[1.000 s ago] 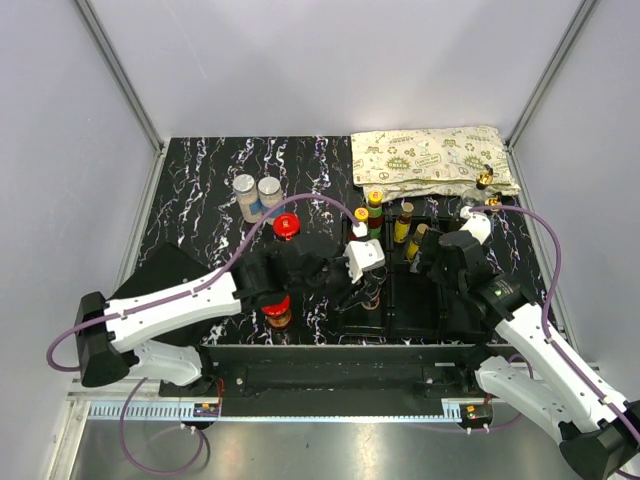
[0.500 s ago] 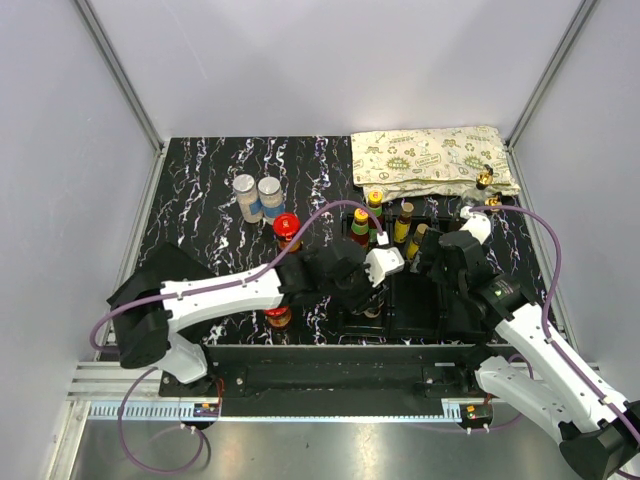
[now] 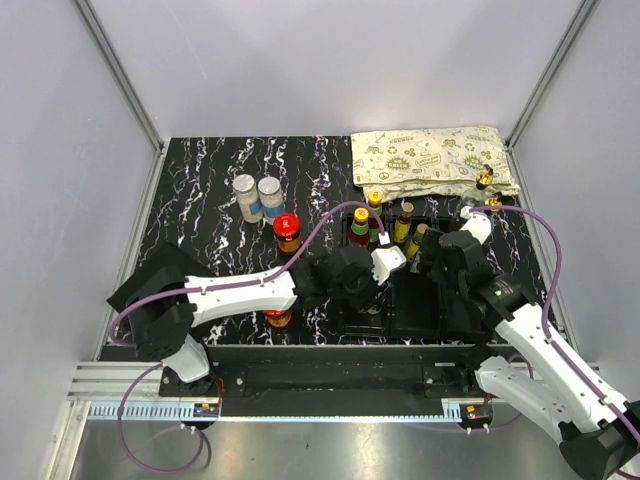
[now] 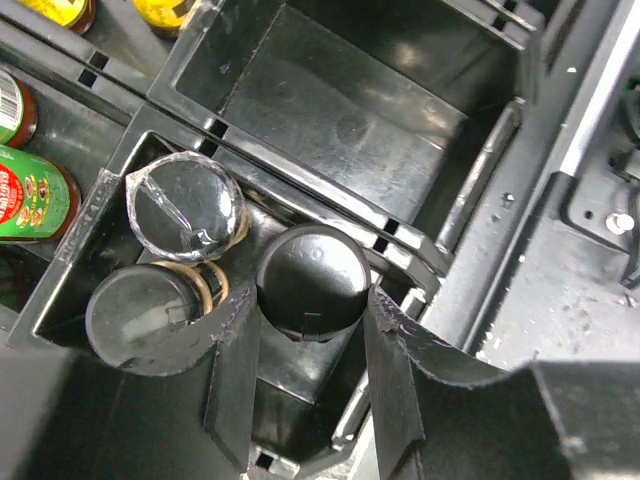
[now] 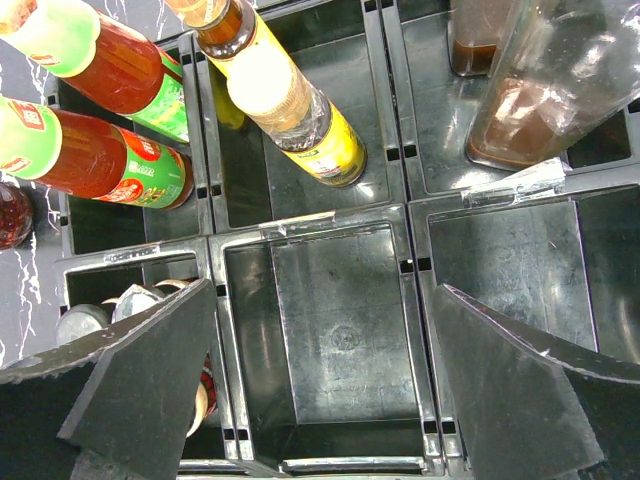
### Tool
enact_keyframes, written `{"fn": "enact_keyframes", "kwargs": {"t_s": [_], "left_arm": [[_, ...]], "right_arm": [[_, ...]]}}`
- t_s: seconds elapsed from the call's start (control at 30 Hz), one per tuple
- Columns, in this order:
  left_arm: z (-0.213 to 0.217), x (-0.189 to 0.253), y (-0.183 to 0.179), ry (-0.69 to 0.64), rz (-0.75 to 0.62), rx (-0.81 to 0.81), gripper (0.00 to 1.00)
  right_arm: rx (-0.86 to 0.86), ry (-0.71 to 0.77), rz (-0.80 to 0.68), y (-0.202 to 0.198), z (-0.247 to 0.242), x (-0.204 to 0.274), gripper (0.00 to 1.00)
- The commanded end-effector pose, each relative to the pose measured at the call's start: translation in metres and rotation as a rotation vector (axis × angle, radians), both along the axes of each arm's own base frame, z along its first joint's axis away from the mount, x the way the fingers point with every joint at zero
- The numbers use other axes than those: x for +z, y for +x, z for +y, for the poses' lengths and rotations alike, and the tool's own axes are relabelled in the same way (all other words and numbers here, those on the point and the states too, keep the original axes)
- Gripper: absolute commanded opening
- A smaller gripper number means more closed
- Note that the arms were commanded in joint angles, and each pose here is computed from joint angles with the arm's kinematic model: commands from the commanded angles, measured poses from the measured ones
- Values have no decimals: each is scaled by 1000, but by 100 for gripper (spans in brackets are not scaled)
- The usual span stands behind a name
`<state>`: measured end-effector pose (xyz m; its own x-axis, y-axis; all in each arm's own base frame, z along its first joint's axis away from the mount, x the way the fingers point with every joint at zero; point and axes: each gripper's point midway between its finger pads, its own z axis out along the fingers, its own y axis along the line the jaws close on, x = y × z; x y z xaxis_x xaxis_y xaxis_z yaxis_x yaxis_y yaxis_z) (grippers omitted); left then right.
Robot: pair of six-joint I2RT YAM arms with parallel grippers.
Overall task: Organize the condiment bottles
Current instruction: Place the bottle in the storage box, then pick up the bottle from the center of the board.
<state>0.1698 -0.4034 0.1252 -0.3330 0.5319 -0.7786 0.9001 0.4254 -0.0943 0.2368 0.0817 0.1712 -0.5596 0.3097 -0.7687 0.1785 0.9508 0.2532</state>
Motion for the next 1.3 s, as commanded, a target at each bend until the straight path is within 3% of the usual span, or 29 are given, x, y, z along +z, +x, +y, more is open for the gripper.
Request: {"fn": "enact_keyframes", "kwargs": {"t_s": [0.0, 0.13, 0.4, 0.63, 0.87, 1.0, 1.17, 1.27], "left_arm": [[-12, 4, 12, -57, -21, 56, 6], [-5, -2, 19, -34, -44, 101, 11], [-1, -3, 18, -22, -43, 100, 47], [0, 4, 19, -26, -54, 102, 70], [7, 45, 13, -108, -76, 98, 90], [18, 66, 9, -152, -96, 103, 98], [38, 95, 7, -204, -126, 143, 99], [59, 104, 15, -196, -145, 246, 99]], "right_arm": [[-41, -12, -48, 6, -8, 10, 100], [-41, -11, -49, 6, -8, 11, 100], [-41, -5, -46, 6, -6, 10, 100], [-36, 9, -61, 5, -6, 18, 100], [-33, 21, -72, 1, -7, 27, 100], [-8, 43, -85, -1, -3, 35, 100], [48, 79, -102, 0, 9, 49, 100], [224, 103, -92, 1, 38, 55, 100]]}}
